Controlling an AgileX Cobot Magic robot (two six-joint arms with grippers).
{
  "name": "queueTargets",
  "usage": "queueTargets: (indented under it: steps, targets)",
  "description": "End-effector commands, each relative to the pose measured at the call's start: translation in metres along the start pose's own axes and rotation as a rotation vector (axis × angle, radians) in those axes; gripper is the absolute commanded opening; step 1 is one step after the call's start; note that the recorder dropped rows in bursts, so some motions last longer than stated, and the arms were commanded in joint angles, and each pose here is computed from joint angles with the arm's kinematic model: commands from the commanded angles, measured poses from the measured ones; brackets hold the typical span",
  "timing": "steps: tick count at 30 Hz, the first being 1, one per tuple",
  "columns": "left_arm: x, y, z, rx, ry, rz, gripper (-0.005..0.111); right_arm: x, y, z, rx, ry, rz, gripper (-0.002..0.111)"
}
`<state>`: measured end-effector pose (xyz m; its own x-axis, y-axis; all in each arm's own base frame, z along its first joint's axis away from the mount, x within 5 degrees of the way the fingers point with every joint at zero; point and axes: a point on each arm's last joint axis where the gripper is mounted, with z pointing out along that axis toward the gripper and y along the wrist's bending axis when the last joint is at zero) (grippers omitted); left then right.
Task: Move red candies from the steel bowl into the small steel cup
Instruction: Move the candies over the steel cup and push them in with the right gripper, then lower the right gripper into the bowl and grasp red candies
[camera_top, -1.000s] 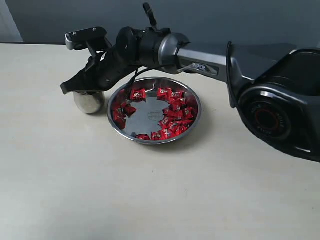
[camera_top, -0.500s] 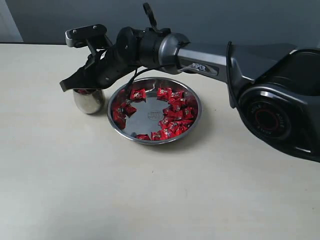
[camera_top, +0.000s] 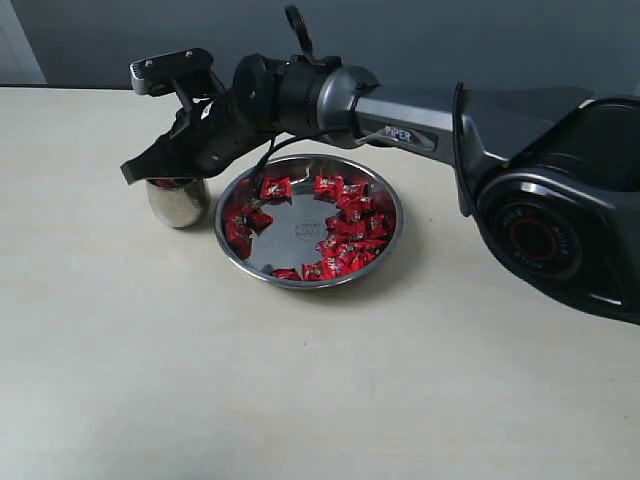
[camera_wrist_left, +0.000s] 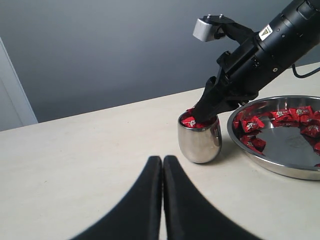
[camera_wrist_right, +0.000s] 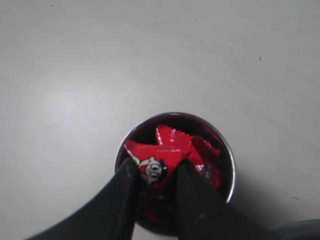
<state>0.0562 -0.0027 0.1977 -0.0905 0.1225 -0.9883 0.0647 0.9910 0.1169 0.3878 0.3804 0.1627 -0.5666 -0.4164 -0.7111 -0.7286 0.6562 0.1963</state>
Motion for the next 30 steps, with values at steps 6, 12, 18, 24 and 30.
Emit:
queueTargets:
  steps: [6,12,18,24,30]
  targets:
    - [0.001,0.0,0.0,0.0,-0.004,-0.008,0.002,-0.003,-0.003,-0.001,0.016,-0.023,-0.014,0.05]
    - [0.001,0.0,0.0,0.0,-0.004,-0.008,0.002,-0.004,-0.003,-0.001,0.021,-0.036,-0.014,0.049]
    - [0.001,0.0,0.0,0.0,-0.004,-0.008,0.002,-0.007,-0.004,-0.004,0.032,-0.044,-0.038,0.049]
    - [0.001,0.0,0.0,0.0,-0.004,-0.008,0.002,-0.019,-0.007,-0.025,0.036,-0.046,-0.047,0.049]
    - [0.001,0.0,0.0,0.0,-0.004,-0.008,0.002,-0.024,-0.011,-0.053,0.041,0.07,-0.106,0.049]
